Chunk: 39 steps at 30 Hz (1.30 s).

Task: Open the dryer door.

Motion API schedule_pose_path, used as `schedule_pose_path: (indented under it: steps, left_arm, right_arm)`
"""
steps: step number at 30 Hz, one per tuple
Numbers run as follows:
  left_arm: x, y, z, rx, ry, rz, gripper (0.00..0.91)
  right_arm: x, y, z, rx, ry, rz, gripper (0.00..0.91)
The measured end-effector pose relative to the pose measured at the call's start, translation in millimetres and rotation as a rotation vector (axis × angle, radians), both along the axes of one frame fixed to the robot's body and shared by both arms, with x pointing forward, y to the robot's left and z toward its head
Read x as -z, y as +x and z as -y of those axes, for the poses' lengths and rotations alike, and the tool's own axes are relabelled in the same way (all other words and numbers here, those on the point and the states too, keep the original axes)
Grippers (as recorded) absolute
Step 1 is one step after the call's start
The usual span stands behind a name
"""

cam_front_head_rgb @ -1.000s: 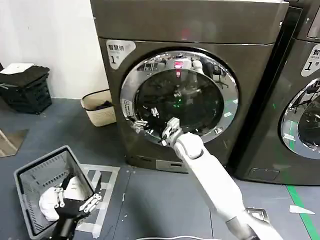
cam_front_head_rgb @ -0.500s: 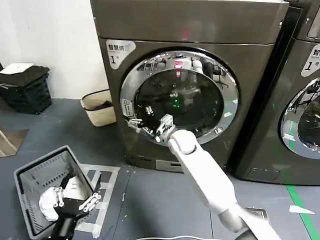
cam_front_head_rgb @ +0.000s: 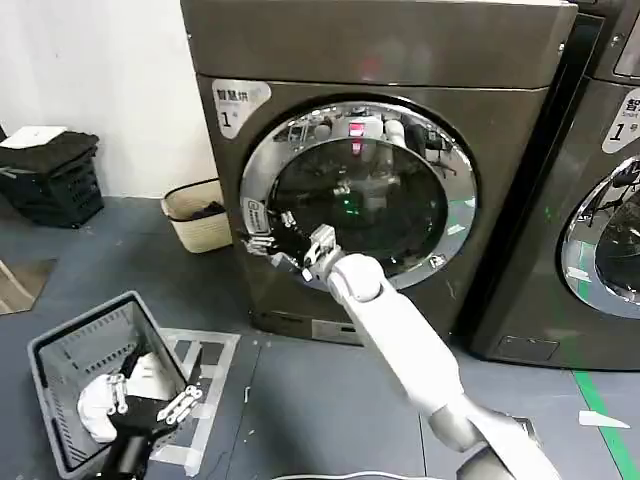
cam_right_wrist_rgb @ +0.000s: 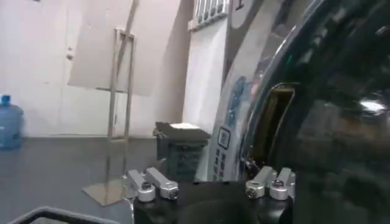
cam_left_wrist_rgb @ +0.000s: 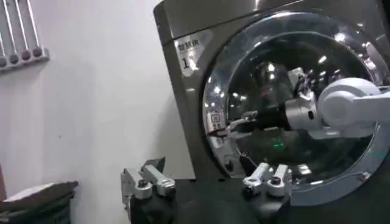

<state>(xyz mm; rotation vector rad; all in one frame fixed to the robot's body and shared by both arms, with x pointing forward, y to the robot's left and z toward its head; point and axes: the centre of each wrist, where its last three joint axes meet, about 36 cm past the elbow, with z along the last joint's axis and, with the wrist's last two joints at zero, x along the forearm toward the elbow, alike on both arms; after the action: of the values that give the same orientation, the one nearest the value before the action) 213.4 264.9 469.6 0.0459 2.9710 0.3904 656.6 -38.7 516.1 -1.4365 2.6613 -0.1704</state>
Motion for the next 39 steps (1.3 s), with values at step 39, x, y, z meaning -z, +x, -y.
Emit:
schedule_pose_path:
  steps: [39]
  left_arm:
    - [-1.3, 9.2, -14.3, -0.004, 0.015, -0.013, 0.907]
  right_arm:
    - [28.6, -21.0, 75.9, -0.659, 0.096, 0.118, 0.907]
